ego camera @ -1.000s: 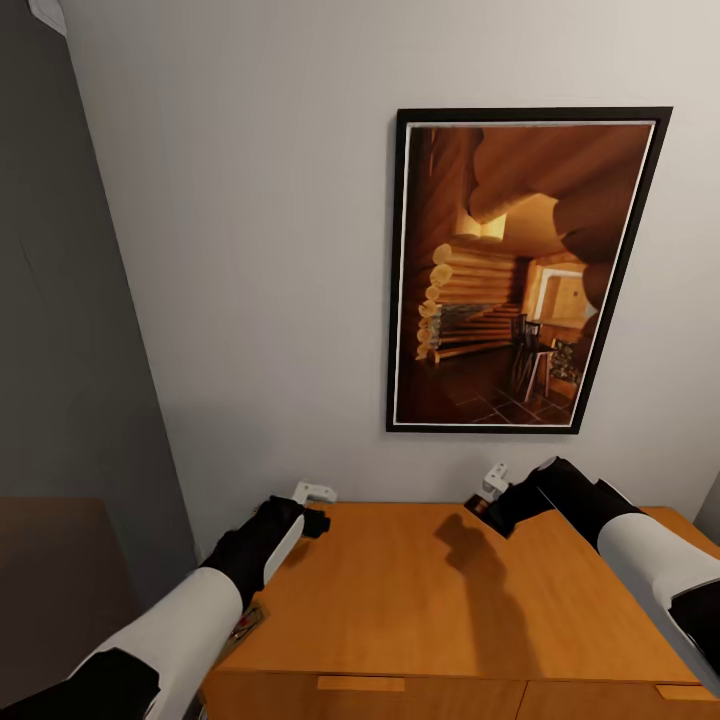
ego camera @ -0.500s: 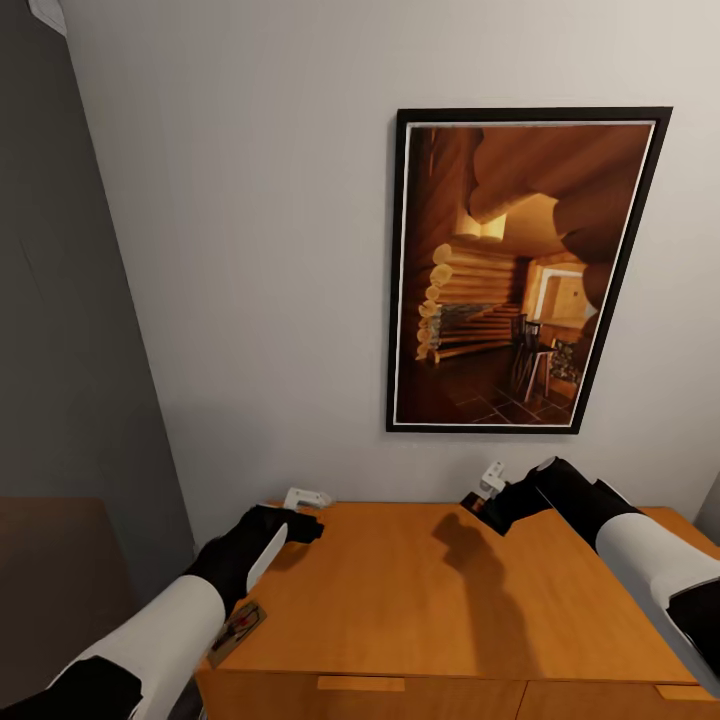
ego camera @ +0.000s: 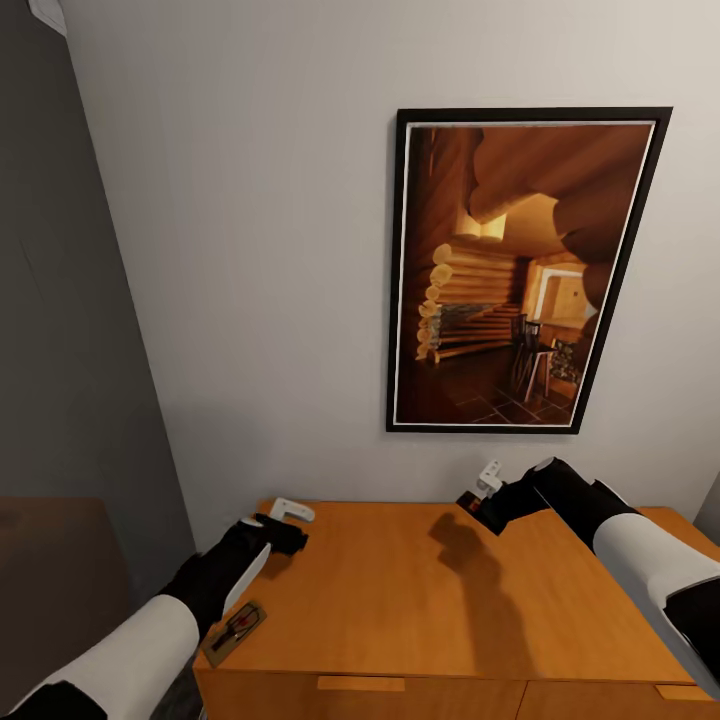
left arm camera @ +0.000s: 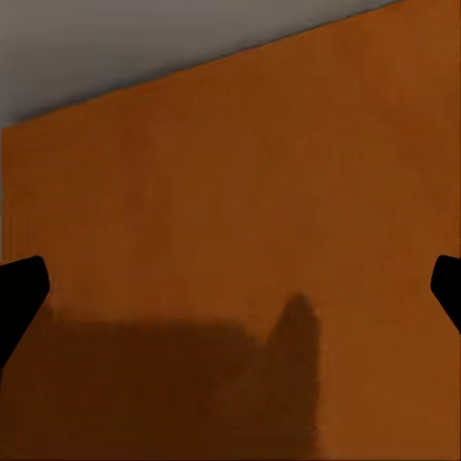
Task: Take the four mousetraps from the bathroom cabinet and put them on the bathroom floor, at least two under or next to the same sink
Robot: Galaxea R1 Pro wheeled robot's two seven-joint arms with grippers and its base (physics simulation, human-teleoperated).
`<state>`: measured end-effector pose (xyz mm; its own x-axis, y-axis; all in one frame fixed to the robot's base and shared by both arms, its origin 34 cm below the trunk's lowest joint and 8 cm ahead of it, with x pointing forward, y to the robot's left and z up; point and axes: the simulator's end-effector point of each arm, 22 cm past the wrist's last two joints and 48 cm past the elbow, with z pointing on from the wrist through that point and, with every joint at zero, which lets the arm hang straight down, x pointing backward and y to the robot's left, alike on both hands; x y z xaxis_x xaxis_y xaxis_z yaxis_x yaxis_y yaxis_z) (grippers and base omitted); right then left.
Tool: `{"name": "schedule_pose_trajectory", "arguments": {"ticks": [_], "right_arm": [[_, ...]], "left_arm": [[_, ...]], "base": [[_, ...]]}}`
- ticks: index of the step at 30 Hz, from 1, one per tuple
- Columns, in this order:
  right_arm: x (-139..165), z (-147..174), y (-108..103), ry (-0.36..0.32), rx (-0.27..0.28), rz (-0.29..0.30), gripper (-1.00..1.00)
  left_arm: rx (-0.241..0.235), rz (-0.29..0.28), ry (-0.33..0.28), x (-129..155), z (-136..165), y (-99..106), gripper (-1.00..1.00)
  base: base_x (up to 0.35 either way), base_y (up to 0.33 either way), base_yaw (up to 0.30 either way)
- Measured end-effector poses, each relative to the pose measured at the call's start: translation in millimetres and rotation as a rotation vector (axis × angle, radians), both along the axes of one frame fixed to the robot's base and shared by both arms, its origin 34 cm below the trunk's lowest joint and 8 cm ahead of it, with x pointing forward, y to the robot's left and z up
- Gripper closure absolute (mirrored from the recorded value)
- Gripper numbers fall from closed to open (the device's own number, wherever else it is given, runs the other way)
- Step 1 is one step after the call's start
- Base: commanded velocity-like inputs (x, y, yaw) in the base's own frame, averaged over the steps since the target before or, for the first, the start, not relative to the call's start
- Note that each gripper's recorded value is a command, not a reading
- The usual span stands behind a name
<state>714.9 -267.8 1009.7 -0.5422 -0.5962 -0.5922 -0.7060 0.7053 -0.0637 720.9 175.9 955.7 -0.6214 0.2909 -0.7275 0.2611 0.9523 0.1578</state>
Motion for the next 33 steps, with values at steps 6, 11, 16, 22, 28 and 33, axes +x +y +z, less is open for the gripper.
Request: {"name": "schedule_pose_trajectory", "arguments": {"ticks": [6, 11, 16, 22, 28, 33], "right_arm": [[0.2, -0.1, -0.4, -0.001, -0.001, -0.002, 1.0], [0.0, -0.5, 0.0, 0.0, -0.001, -0.001, 1.0], [-0.2, -0.5, -0.2, 0.0, -0.001, -0.001, 1.0], [-0.3, -1.0, -0.3, 0.001, -0.001, -0.002, 1.0], [0.1, -0.5, -0.3, 0.0, -0.001, -0.002, 1.0], [-0.2, -1.0, 0.1, 0.001, -0.001, -0.002, 1.0]], "left_arm": [[-0.004, -0.058, -0.089, 1.5, 16.0, 12.4, -1.0], [0.007, -0.069, -0.124, 0.6, 28.7, 27.1, -1.0], [0.057, -0.052, -0.056, -13.5, 35.2, 52.7, -1.0], [0.095, -0.067, -0.014, -43.3, 45.3, 62.2, -1.0], [0.139, -0.046, 0.06, -61.5, 36.8, 82.9, -1.0], [0.163, -0.032, 0.08, -67.2, 34.6, 98.4, -1.0]], "base": [[0.0, 0.0, 0.0], [0.0, 0.0, 0.0], [0.0, 0.0, 0.0], [0.0, 0.0, 0.0], [0.0, 0.0, 0.0], [0.0, 0.0, 0.0]]}}
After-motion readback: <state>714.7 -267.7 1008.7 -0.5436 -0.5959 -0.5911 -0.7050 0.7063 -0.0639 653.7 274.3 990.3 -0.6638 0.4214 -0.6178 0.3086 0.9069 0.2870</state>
